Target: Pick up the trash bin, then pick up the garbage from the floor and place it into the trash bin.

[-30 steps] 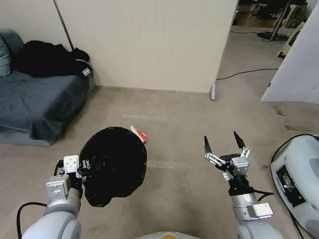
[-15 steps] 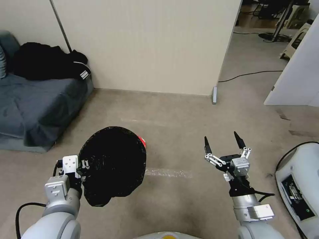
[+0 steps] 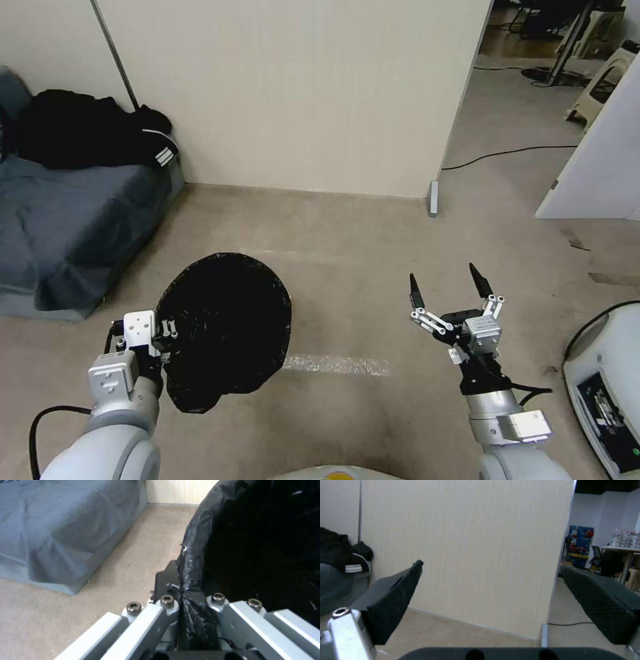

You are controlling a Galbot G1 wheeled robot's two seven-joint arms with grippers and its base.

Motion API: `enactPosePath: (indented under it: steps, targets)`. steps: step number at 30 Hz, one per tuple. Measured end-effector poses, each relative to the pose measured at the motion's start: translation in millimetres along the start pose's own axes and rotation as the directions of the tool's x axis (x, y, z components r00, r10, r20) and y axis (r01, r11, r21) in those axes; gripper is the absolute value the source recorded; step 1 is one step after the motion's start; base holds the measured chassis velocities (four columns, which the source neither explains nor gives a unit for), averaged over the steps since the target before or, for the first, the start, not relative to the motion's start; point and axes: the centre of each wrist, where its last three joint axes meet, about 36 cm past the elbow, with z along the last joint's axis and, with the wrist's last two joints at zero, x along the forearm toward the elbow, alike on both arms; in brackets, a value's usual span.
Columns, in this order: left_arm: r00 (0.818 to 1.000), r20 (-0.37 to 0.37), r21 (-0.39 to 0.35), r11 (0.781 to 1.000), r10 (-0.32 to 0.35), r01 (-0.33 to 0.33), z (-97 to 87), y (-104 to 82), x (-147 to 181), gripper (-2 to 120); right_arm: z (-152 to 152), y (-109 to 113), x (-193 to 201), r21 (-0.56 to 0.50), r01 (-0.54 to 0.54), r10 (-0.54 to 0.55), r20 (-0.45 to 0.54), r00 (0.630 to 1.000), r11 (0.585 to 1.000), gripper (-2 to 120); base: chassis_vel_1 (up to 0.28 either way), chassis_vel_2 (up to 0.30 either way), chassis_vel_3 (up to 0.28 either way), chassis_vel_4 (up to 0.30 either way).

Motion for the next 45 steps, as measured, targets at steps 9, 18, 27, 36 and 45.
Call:
enactPosePath:
  steps: [9,18,27,36,45]
  targets:
    - [1.000,-0.002,0.001,1.000,0.001,-0.001,1.2,0.0,-0.8,2,0.2,-0.1,0.0,0.000,0.002,-0.002,0.000,1.000,1.000,100,-0.086,0.081,0.094,-0.078]
    - [1.000,-0.005,0.004,1.000,0.004,-0.004,2.8,-0.3,-2.7,2,1.6,-0.3,-1.2,-0.010,0.016,-0.016,0.028,0.999,1.000,100,-0.042,0.049,0.050,-0.045]
    - [1.000,-0.007,0.009,1.000,0.007,-0.007,3.0,-0.8,-2.6,2,2.0,-0.1,-1.0,-0.010,0.019,-0.019,0.030,0.999,1.000,100,0.000,0.000,0.000,0.000]
    - [1.000,-0.006,0.010,1.000,0.008,-0.008,3.2,-1.0,-2.8,2,2.5,0.2,-0.1,-0.010,0.020,-0.020,0.028,0.999,1.000,100,0.006,0.004,0.005,0.006]
    - [1.000,-0.002,0.014,1.000,0.011,-0.011,3.3,-1.3,-3.5,2,2.7,0.3,0.2,-0.009,0.022,-0.021,0.027,0.999,1.000,100,0.051,0.049,0.054,0.054]
